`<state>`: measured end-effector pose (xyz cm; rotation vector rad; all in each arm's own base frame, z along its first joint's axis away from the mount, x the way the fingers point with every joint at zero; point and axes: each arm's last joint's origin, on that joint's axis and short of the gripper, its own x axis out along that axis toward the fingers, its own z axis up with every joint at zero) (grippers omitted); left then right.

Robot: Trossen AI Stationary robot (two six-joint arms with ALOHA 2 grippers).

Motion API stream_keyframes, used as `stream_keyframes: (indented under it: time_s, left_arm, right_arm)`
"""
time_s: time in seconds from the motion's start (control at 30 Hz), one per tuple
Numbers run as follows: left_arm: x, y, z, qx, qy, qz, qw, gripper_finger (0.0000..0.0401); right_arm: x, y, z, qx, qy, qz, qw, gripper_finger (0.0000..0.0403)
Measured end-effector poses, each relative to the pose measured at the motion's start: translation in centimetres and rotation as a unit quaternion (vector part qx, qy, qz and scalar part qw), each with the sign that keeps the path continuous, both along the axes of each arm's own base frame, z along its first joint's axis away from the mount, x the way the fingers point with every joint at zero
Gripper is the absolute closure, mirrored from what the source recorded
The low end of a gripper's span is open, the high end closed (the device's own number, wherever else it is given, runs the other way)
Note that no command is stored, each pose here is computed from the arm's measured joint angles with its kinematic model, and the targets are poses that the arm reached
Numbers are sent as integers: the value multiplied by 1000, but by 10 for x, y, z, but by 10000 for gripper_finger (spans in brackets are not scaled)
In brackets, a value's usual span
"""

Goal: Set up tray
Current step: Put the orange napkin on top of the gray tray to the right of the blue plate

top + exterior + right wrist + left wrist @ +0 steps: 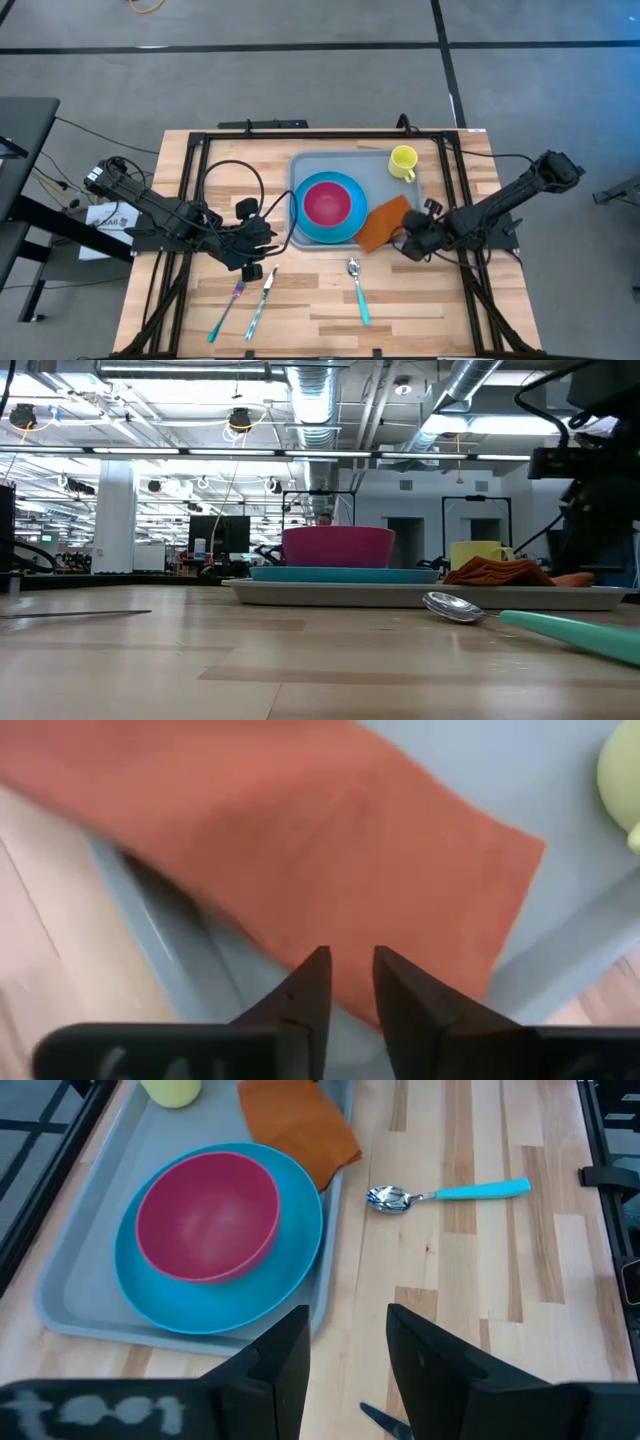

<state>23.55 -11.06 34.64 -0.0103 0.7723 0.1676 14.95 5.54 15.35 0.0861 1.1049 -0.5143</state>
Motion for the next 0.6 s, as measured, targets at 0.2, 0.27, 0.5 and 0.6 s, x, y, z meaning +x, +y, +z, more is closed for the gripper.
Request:
stream_keyframes:
  time_s: [0.2,0.27,0.5,0.6]
  left_arm:
    - [0,0,0,0,0,0,1000,278]
    - [0,0,0,1,0,-1,1000,278]
    - [0,1,0,12,-5,9,1000,278]
    - [0,1,0,16,-4,5,1000,278]
  right_arm:
    - [2,-1,-1,61,-20,-80,995,394]
    - [1,-1,-1,59,-16,-74,995,399]
    - [5,-10,-2,45,-38,-139,989,401]
    - [10,-15,-7,42,-31,-160,986,402]
